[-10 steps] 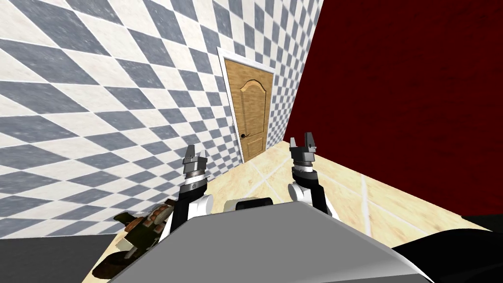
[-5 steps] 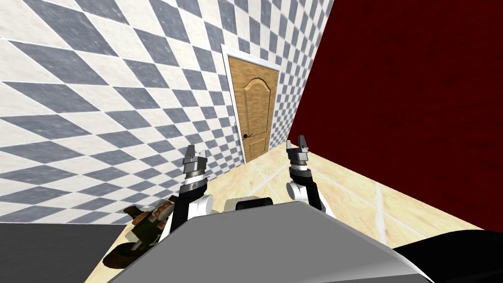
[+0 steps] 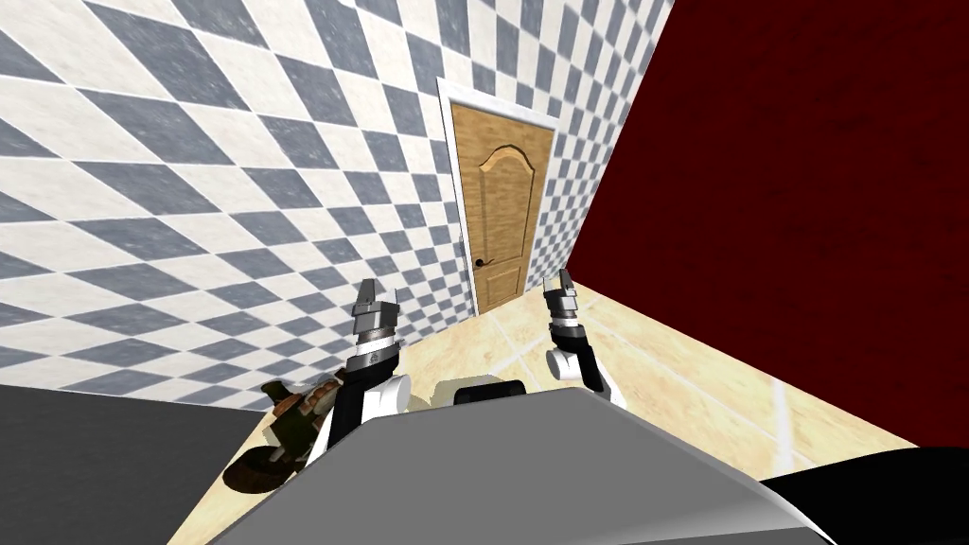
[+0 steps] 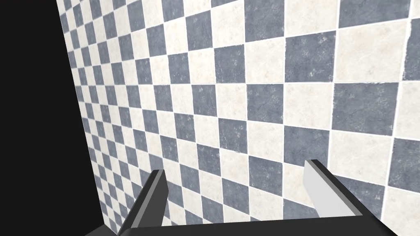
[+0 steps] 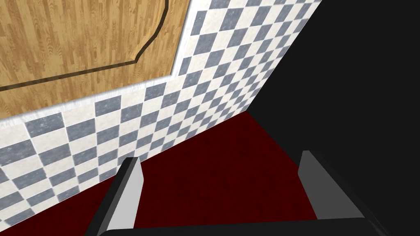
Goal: Pull the door open
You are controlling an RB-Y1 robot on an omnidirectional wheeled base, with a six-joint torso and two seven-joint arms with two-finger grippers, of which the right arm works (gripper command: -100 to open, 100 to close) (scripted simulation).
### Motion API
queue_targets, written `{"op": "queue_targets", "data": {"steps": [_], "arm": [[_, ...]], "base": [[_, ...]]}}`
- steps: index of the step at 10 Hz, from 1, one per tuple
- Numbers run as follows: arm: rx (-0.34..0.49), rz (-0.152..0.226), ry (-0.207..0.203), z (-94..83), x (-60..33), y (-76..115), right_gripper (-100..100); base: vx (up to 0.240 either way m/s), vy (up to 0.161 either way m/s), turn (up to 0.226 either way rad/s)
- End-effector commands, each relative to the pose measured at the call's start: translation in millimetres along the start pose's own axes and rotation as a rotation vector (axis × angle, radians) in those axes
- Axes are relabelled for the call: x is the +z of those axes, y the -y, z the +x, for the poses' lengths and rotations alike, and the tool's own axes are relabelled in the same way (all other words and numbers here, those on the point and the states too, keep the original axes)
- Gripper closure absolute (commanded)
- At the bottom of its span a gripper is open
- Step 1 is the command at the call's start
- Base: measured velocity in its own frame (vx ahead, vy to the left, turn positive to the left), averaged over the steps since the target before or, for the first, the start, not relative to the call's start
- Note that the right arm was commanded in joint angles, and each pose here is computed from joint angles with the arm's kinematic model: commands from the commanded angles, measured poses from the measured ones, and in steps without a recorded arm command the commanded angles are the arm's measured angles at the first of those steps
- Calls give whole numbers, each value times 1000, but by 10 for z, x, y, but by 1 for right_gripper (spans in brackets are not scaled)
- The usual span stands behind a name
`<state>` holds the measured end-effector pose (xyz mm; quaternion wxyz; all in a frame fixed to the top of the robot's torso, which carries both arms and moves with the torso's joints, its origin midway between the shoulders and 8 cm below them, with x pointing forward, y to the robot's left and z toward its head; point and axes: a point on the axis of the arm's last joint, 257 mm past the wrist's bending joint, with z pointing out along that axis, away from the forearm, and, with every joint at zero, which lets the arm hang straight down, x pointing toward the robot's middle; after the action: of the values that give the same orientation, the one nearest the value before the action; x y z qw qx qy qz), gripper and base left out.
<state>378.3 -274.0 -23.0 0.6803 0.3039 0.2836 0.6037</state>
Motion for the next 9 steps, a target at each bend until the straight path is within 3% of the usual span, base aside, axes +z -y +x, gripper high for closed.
{"op": "queue_targets", "data": {"steps": [1,9], "arm": [[3,27,-6,-26,5,172,-100],[5,152,-23,-79,-109,949,-100]], "base": [[84,-27,127],[68,-21,136]]}}
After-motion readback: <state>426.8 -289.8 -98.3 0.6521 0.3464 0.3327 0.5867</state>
